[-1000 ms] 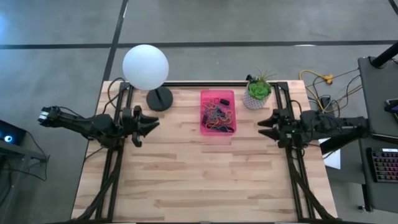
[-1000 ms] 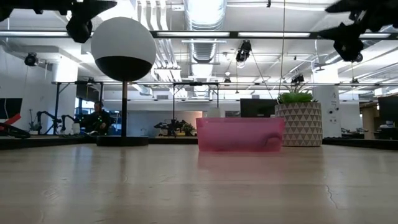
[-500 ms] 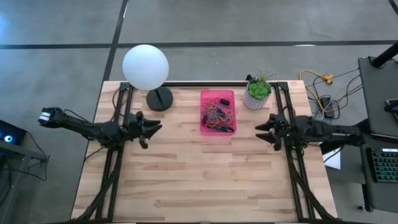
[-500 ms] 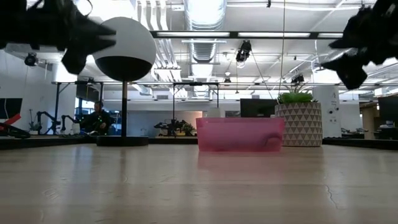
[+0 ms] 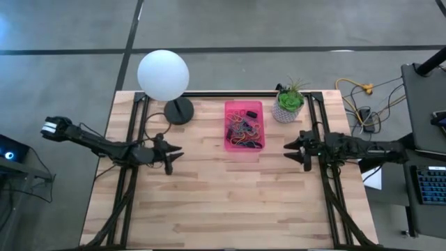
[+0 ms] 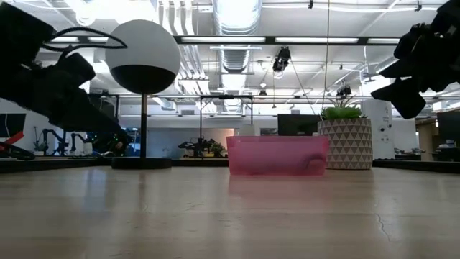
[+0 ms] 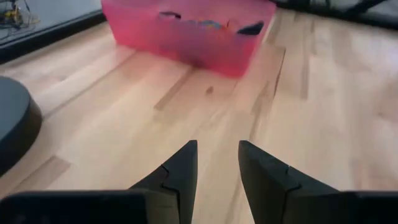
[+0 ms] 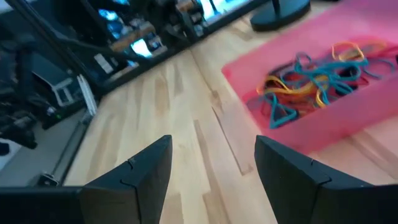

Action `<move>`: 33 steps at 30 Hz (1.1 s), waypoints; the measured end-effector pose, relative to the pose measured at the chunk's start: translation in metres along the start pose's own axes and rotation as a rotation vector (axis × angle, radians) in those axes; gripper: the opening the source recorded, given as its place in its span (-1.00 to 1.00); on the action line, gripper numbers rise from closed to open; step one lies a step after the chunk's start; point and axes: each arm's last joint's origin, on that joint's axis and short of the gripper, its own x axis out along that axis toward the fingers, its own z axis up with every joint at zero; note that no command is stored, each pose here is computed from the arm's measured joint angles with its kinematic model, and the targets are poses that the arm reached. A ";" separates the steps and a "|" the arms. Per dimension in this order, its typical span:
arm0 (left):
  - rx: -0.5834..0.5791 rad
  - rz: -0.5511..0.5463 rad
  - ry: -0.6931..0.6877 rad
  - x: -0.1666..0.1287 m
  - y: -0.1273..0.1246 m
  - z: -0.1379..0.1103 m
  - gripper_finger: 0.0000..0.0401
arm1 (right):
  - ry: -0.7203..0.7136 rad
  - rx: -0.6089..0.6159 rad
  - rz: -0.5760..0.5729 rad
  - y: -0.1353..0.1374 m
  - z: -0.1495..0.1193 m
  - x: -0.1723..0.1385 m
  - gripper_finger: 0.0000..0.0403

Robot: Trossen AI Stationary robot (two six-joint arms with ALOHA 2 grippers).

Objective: Pick and place rubber bands into bin
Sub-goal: Return to Home Position

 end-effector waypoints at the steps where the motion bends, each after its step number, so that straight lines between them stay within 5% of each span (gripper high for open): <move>1: 0.008 0.004 0.012 0.000 0.000 -0.001 -0.50 | -0.010 0.000 0.007 -0.001 -0.001 -0.001 0.07; 6: -0.016 -0.010 -0.024 -0.005 0.002 0.003 -0.50 | -0.077 0.003 0.053 0.002 0.003 -0.003 0.07; 21: -0.302 -0.165 -0.458 -0.043 0.013 0.042 -0.50 | -0.190 0.007 0.119 0.002 0.002 0.004 0.07; 26: -0.324 -0.167 -0.493 -0.043 0.013 0.047 -0.50 | -0.173 0.007 0.113 0.001 0.001 0.006 0.07; 33: -0.338 -0.033 -0.541 -0.040 0.026 0.050 -0.50 | -0.169 0.006 0.109 0.001 0.001 0.006 0.07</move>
